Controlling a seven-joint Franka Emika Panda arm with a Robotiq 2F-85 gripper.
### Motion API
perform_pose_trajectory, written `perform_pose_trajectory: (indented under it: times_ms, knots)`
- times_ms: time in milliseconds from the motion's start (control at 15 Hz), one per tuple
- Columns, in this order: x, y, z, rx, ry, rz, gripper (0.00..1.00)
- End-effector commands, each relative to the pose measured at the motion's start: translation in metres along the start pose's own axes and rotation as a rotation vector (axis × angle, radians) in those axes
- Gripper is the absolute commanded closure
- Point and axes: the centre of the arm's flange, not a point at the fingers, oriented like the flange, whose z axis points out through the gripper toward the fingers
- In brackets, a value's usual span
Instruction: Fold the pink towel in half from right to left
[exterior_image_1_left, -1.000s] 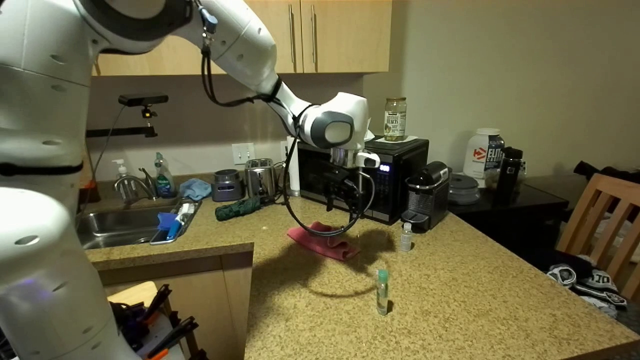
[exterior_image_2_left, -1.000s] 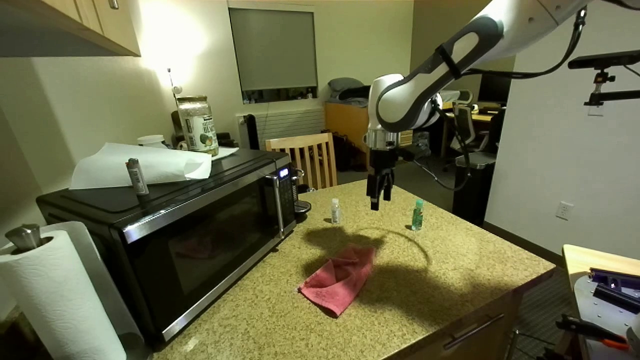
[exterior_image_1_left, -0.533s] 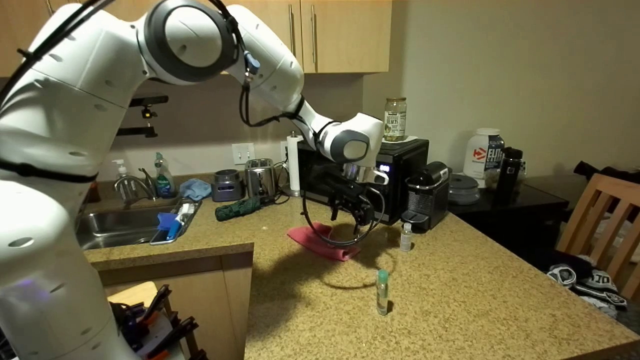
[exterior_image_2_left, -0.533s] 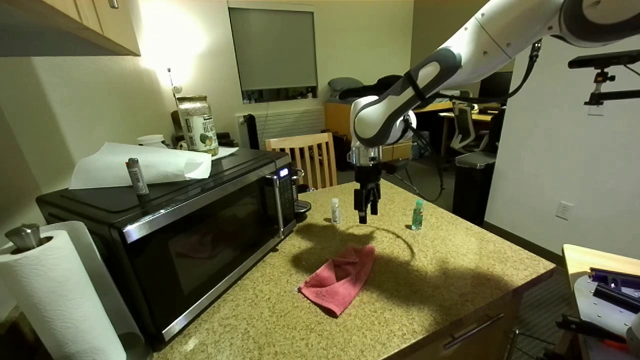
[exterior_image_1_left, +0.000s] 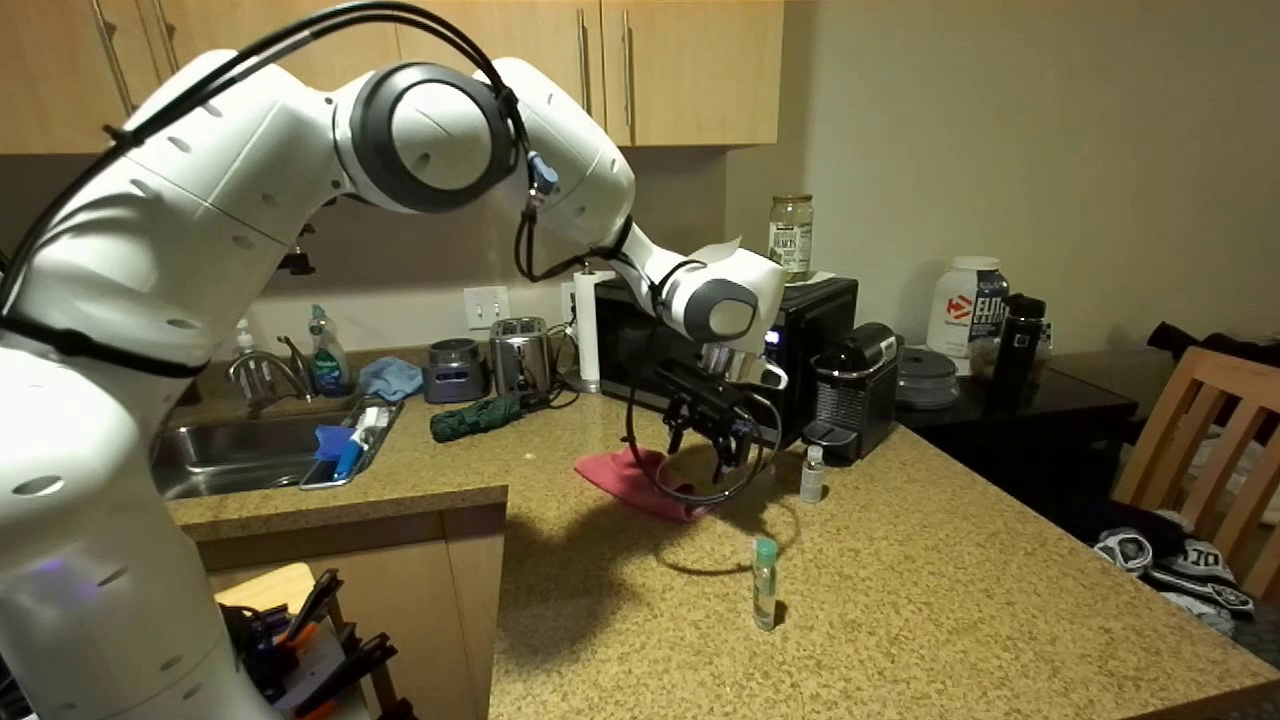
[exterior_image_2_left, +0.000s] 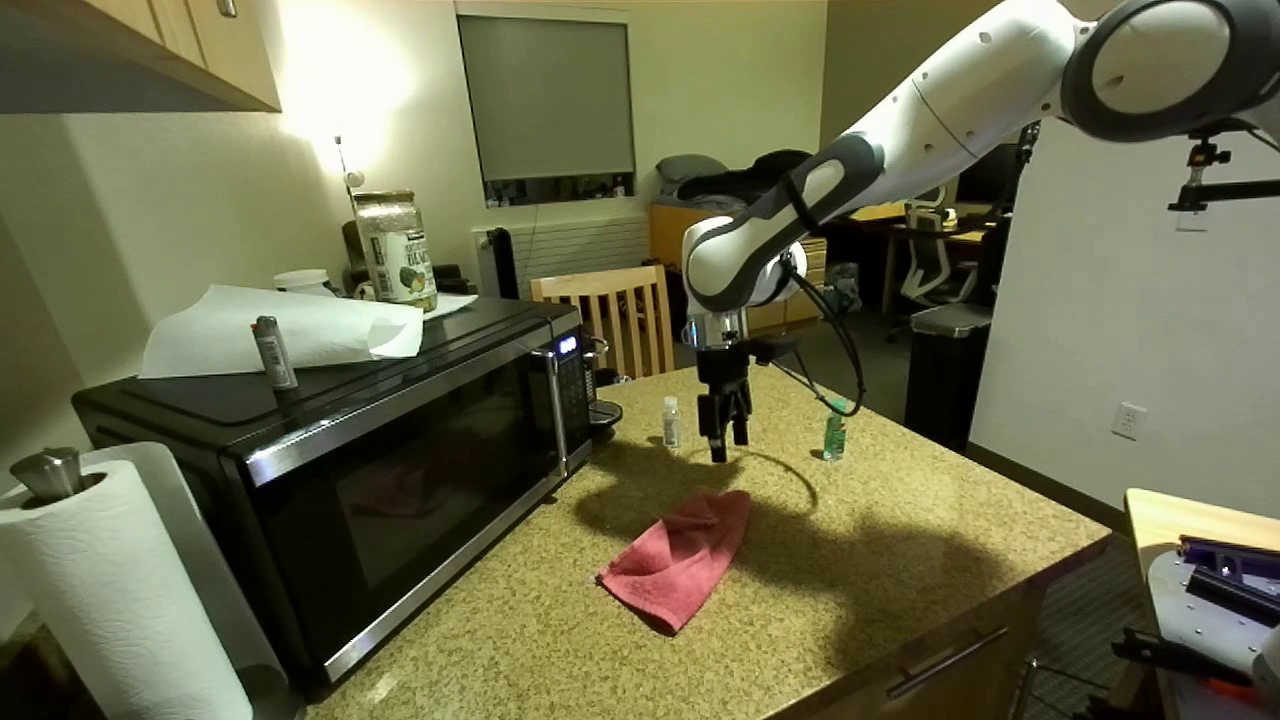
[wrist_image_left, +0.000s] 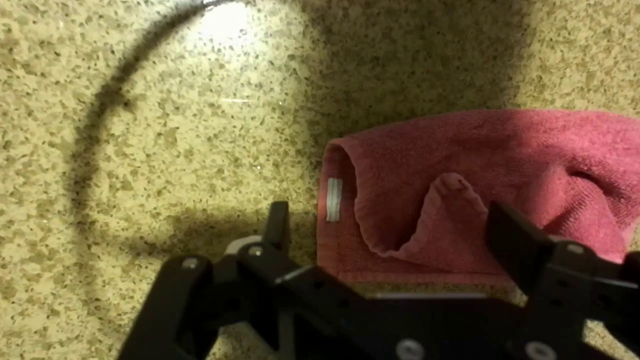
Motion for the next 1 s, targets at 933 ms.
perform_pose_trajectory:
  times_ms: [933]
  knots:
    - [0.000, 0.007, 0.032, -0.032, -0.022, -0.048, 0.00]
